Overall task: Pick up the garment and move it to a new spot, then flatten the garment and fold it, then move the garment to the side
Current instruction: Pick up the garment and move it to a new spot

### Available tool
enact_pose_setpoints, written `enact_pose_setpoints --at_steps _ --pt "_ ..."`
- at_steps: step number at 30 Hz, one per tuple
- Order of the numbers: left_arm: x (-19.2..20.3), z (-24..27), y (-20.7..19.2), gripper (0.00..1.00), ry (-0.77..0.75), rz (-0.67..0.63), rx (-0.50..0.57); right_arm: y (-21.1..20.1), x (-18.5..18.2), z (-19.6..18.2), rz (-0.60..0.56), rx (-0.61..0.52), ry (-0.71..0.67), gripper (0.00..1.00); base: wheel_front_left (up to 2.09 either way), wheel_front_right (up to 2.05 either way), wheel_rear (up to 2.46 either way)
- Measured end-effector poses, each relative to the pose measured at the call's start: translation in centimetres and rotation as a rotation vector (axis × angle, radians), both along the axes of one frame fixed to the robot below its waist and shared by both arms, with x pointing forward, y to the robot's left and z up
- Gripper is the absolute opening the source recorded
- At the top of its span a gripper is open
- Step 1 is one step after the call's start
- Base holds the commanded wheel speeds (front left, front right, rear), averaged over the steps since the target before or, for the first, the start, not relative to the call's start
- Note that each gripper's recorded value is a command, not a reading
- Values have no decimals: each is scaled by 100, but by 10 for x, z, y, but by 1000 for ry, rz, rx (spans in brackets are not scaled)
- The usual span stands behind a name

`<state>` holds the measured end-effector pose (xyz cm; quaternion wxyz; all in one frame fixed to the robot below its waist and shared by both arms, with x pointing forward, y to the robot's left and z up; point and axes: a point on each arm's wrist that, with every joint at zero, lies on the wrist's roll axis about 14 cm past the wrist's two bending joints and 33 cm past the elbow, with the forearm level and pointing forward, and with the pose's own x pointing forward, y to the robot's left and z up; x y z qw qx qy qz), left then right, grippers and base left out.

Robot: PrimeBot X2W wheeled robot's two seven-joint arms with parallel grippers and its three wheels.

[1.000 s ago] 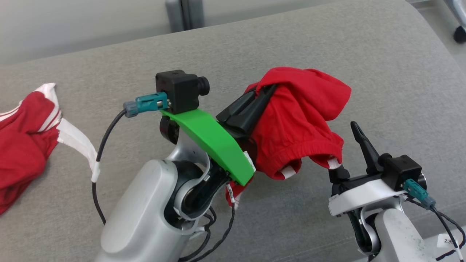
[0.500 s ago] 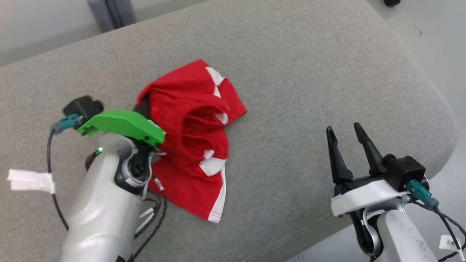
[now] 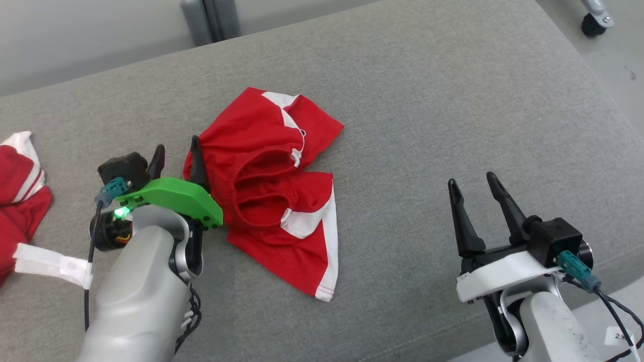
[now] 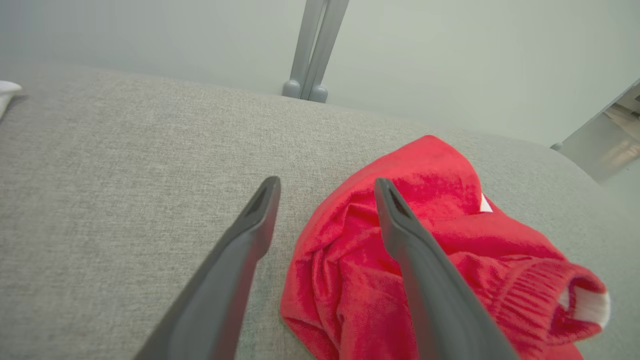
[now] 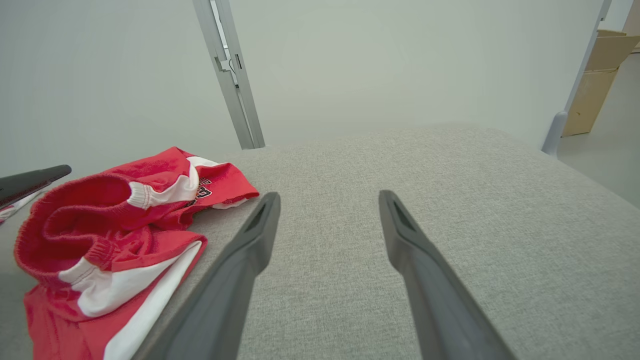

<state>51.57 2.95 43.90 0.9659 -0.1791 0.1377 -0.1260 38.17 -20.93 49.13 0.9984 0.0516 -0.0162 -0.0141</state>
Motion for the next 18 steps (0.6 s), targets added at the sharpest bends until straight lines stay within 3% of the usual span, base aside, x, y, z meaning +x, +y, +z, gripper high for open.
enact_pose_setpoints --at_steps 5,12,18 --pt "-4 60 18 100 -236 35 48 3 5 10 12 -23 -34 100 0 0 0" --pt "-64 75 39 100 -351 44 110 9 5 15 31 -42 -53 100 0 0 0" --pt "-110 66 75 100 -346 117 181 14 1 10 43 -30 -41 100 0 0 0"
